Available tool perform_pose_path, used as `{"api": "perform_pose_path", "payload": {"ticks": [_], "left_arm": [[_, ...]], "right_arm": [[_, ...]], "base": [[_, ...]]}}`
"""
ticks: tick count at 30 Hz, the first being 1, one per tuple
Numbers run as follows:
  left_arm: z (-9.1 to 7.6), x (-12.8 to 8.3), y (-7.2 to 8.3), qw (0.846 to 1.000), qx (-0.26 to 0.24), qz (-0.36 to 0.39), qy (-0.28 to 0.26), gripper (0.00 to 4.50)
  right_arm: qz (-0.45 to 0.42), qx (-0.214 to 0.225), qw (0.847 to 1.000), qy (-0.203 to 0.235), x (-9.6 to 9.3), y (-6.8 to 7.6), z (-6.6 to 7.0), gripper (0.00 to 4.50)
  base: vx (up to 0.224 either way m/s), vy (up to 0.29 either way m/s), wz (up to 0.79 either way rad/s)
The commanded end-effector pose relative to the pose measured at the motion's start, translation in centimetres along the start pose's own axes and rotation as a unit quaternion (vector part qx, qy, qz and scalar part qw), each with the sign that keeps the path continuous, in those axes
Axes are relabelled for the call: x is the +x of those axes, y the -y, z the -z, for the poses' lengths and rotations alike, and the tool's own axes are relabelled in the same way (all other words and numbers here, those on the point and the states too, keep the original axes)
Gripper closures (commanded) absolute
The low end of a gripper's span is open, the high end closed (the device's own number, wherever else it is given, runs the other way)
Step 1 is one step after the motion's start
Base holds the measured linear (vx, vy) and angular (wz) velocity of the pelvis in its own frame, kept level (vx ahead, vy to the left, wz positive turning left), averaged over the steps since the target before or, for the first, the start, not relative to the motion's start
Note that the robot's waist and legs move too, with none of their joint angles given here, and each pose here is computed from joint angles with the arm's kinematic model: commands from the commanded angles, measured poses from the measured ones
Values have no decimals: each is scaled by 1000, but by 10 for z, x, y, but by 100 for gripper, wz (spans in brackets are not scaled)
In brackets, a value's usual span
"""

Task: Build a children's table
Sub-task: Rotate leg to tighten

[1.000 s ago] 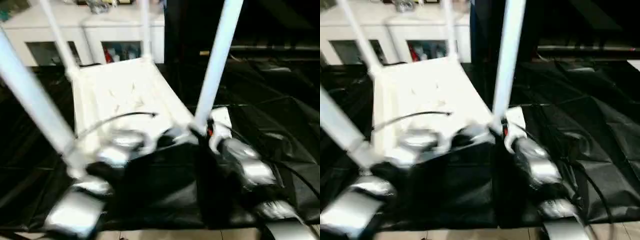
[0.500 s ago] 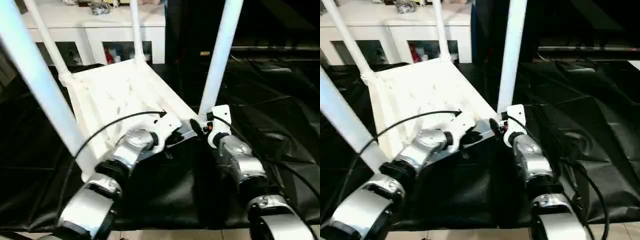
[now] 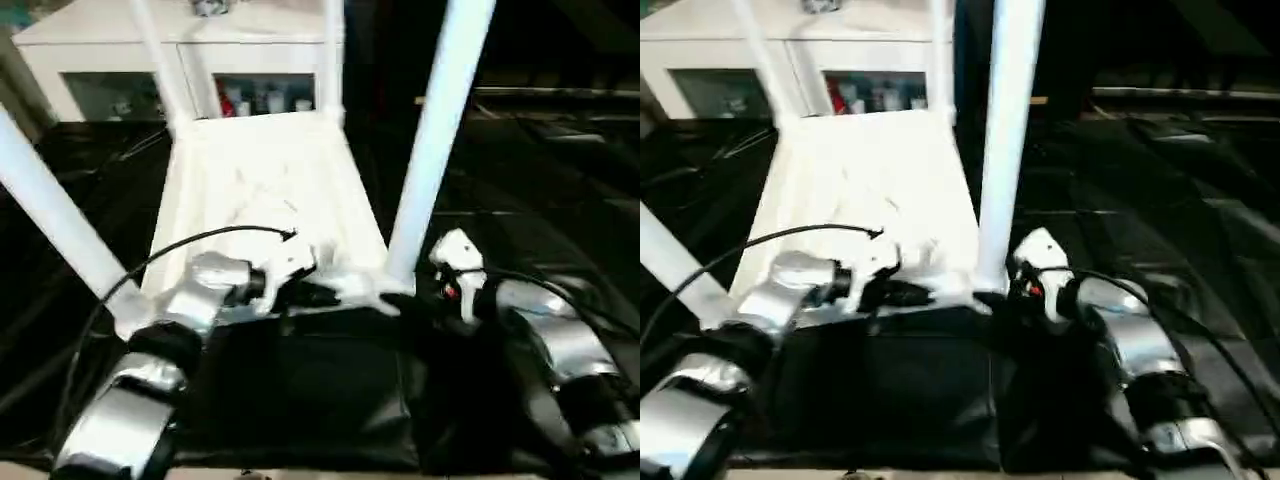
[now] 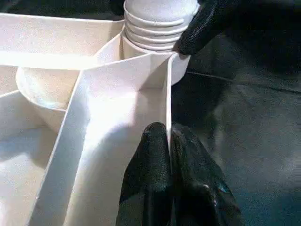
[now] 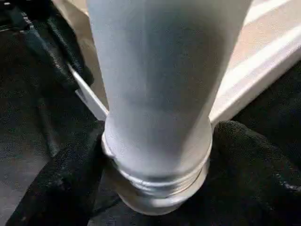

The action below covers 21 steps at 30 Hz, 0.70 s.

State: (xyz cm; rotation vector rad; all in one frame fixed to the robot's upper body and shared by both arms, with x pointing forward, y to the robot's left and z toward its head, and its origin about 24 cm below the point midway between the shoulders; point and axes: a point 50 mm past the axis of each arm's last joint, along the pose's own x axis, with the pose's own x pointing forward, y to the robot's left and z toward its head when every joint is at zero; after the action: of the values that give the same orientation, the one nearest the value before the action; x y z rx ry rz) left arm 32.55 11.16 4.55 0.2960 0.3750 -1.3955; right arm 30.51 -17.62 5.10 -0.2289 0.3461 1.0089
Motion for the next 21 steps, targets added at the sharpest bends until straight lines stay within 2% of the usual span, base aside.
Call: {"api": "perform_pose_path", "payload": {"ticks": [1, 5, 7, 8, 13, 19, 21], "left_arm": [[-6, 5, 8, 997, -5, 41, 57, 450], [-5, 7, 9, 998, -5, 42, 54, 450], [-5, 7, 9, 998, -7, 43, 54, 450], [-5, 6, 9, 998, -7, 43, 54, 450], [-5, 6, 10, 998, -9, 45, 52, 450], [-4, 6, 11, 998, -12, 47, 50, 450], [-3, 9, 10, 998, -11, 36, 47, 450]], "right_arm": [[5, 1, 1000, -4, -4, 1, -1, 73], [-5, 10, 1000, 1, 3, -1, -2, 73], [-10, 15, 1000, 5, 4, -2, -2, 86], [-10, 15, 1000, 5, 4, -2, -2, 109], [-15, 19, 1000, 5, 3, -3, -2, 140], [-16, 25, 1000, 3, 3, -4, 2, 167], [7, 26, 1000, -4, 4, -2, 7, 170]], "base": [[0, 0, 0], [0, 0, 0], [0, 0, 0], [0, 0, 0], [0, 0, 0], [0, 0, 0], [0, 0, 0]]}}
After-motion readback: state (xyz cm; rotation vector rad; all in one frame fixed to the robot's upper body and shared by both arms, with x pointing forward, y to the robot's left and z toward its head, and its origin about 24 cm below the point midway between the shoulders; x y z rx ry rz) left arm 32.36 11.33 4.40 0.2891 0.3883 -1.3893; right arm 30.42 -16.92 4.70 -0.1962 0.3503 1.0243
